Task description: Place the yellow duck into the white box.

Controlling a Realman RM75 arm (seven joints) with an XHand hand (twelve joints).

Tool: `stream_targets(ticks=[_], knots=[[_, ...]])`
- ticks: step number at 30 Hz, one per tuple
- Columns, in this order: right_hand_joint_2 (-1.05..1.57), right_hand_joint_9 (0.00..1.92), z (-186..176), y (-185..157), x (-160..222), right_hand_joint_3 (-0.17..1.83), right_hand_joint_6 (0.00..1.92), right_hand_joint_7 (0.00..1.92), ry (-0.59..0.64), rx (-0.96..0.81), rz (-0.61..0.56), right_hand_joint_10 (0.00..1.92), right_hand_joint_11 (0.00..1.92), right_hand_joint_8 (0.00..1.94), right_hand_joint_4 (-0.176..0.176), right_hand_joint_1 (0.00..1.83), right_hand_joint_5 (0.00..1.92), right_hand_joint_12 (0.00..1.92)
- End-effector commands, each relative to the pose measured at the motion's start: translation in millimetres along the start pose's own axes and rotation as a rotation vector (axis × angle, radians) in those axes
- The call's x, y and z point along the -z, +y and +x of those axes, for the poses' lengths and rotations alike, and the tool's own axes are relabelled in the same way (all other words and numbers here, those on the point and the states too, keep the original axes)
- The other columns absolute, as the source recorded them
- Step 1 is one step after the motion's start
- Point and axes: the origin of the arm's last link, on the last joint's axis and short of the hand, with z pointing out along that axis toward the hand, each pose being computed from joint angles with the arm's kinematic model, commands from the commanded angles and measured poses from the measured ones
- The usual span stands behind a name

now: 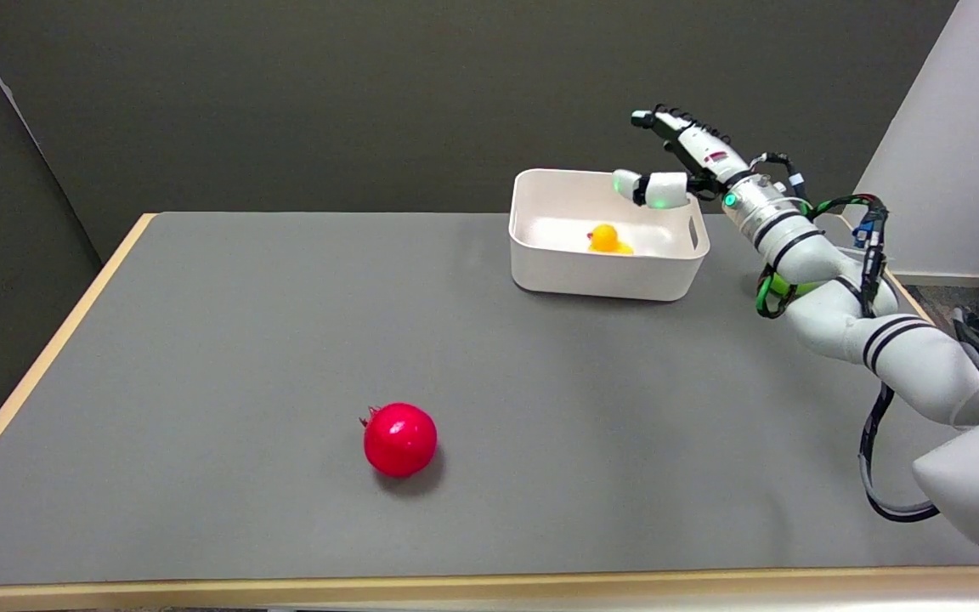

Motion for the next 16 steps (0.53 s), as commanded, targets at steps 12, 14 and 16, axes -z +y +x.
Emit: stream_targets(ticks=[12, 14, 16], knots=[[0.65, 0.07, 47, 105, 202, 0.95, 0.43, 0.22, 0.838, -0.877, -0.077, 0.67, 0.0, 0.35, -0.015, 0.29, 0.18, 1.11], [0.66, 0.07, 36, 115, 221, 0.95, 0.42, 0.22, 0.85, -0.97, -0.068, 0.67, 0.0, 0.35, -0.019, 0.28, 0.18, 1.1], [0.66, 0.05, 29, 120, 233, 0.96, 0.41, 0.21, 0.855, -1.009, -0.06, 0.67, 0.0, 0.35, -0.027, 0.26, 0.15, 1.08]])
